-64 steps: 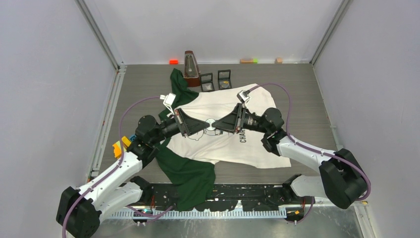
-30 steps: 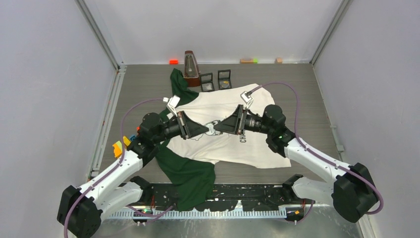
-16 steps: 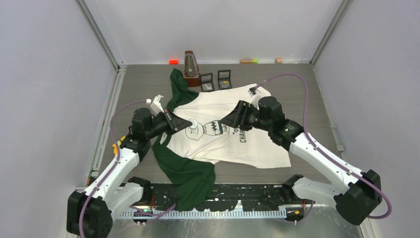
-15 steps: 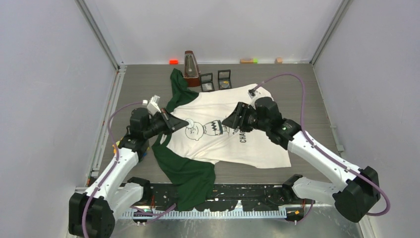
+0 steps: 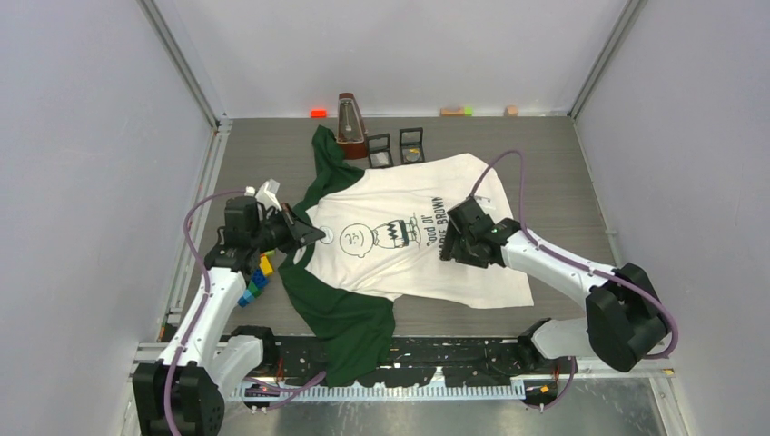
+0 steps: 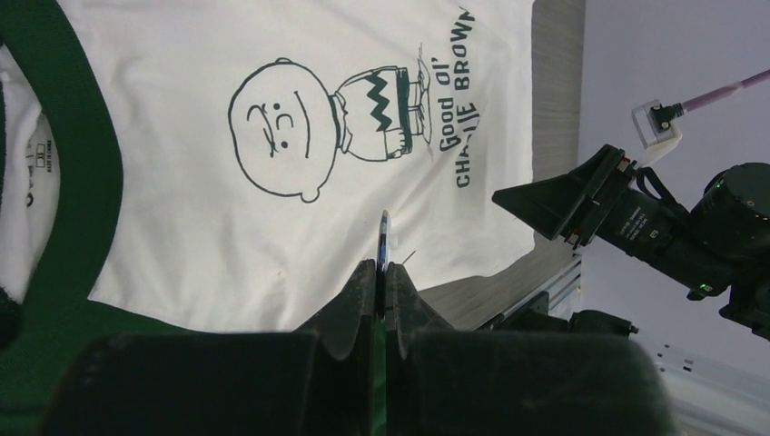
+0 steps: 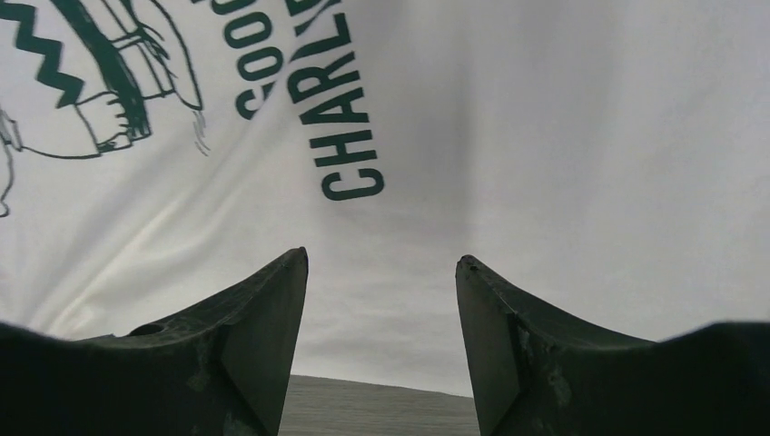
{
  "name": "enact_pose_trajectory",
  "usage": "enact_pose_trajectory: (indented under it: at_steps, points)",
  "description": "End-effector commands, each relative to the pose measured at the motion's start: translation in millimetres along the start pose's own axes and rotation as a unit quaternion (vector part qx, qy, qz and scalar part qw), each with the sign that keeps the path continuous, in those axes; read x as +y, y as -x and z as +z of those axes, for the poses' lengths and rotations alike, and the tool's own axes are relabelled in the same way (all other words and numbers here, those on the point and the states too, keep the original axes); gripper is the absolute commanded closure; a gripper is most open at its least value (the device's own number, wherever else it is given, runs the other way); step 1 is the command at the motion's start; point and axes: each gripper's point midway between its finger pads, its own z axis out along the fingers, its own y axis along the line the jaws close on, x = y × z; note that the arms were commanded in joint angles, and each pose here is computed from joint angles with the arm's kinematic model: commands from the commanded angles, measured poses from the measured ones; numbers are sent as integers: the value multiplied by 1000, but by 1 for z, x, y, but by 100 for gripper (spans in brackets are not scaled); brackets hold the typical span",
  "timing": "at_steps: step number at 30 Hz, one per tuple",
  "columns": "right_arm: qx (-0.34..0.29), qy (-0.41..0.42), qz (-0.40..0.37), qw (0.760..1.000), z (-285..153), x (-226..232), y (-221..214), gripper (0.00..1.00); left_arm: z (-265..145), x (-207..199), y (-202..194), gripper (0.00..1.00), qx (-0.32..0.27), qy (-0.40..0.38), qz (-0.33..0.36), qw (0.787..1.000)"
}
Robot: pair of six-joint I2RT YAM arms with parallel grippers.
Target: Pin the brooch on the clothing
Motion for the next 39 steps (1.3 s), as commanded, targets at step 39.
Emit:
enact_pose_trajectory:
  at_steps: [39]
  points:
    - [-48, 29, -5, 998, -22, 24, 35, 34, 0, 25, -17, 100, 12, 38, 39, 998]
